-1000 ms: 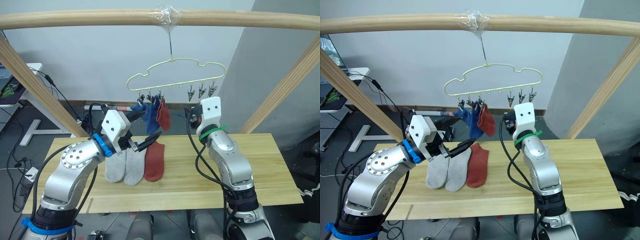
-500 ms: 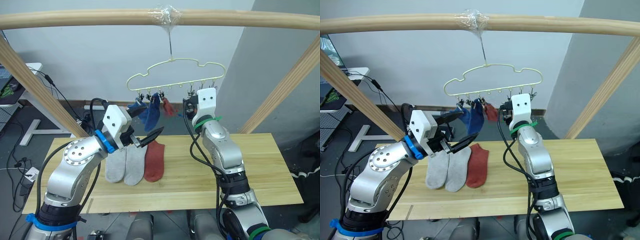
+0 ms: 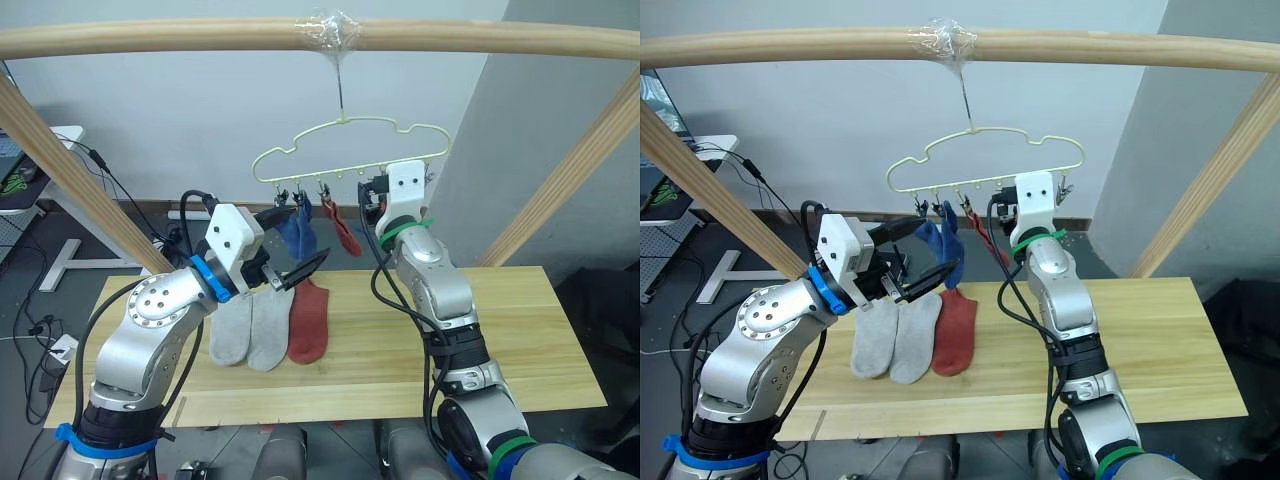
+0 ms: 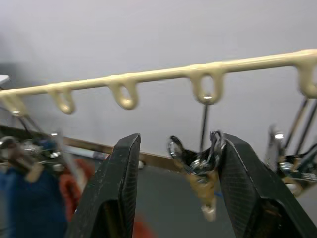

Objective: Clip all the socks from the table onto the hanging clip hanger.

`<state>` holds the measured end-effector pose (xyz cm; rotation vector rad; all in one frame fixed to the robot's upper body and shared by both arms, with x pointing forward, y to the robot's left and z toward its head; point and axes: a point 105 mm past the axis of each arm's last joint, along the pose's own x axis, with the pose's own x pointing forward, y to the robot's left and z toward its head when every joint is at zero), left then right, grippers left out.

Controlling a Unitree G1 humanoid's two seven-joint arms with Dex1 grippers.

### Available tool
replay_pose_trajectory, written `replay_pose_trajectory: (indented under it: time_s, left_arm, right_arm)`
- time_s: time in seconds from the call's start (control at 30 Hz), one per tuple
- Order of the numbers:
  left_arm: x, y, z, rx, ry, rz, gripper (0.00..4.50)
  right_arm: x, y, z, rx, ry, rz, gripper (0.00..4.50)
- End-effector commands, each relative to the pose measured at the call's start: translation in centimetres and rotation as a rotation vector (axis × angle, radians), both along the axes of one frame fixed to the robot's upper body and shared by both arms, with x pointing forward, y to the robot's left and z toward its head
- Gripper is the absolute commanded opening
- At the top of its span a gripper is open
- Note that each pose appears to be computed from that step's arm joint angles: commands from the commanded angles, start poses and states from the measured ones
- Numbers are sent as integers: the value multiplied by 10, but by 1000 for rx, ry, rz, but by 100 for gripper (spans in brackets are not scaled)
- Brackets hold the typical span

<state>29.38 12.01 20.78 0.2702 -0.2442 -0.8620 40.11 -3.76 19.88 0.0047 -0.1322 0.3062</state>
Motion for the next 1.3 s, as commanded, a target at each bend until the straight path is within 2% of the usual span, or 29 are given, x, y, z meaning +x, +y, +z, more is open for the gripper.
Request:
replay_pose_trajectory:
  time_s: [0.03, 0.4, 0.83, 0.93, 1.07, 1.13, 1.3]
  left_arm:
    - [-1, 3, 19, -18, -73, 11, 450]
    - [0, -2, 33, -64, -113, 14, 450]
    - [0, -3, 35, -70, -122, 22, 450]
    - [0, -3, 35, -72, -122, 23, 450]
    - [-1, -5, 34, -75, -118, 22, 450]
    - [-2, -6, 34, -77, -116, 16, 450]
    - [-4, -8, 22, -72, -70, 9, 450]
  right_arm:
    - [-5, 6, 20, 16, -79, 26, 232]
    - [1, 3, 26, 19, -96, 10, 232]
    - [6, 0, 23, 33, -77, -1, 232]
    - [7, -2, 24, 32, -81, -9, 170]
    - [6, -4, 23, 32, -83, -14, 49]
    - [6, -5, 24, 34, -84, -14, 12]
    - [5, -6, 23, 36, -83, -7, 2]
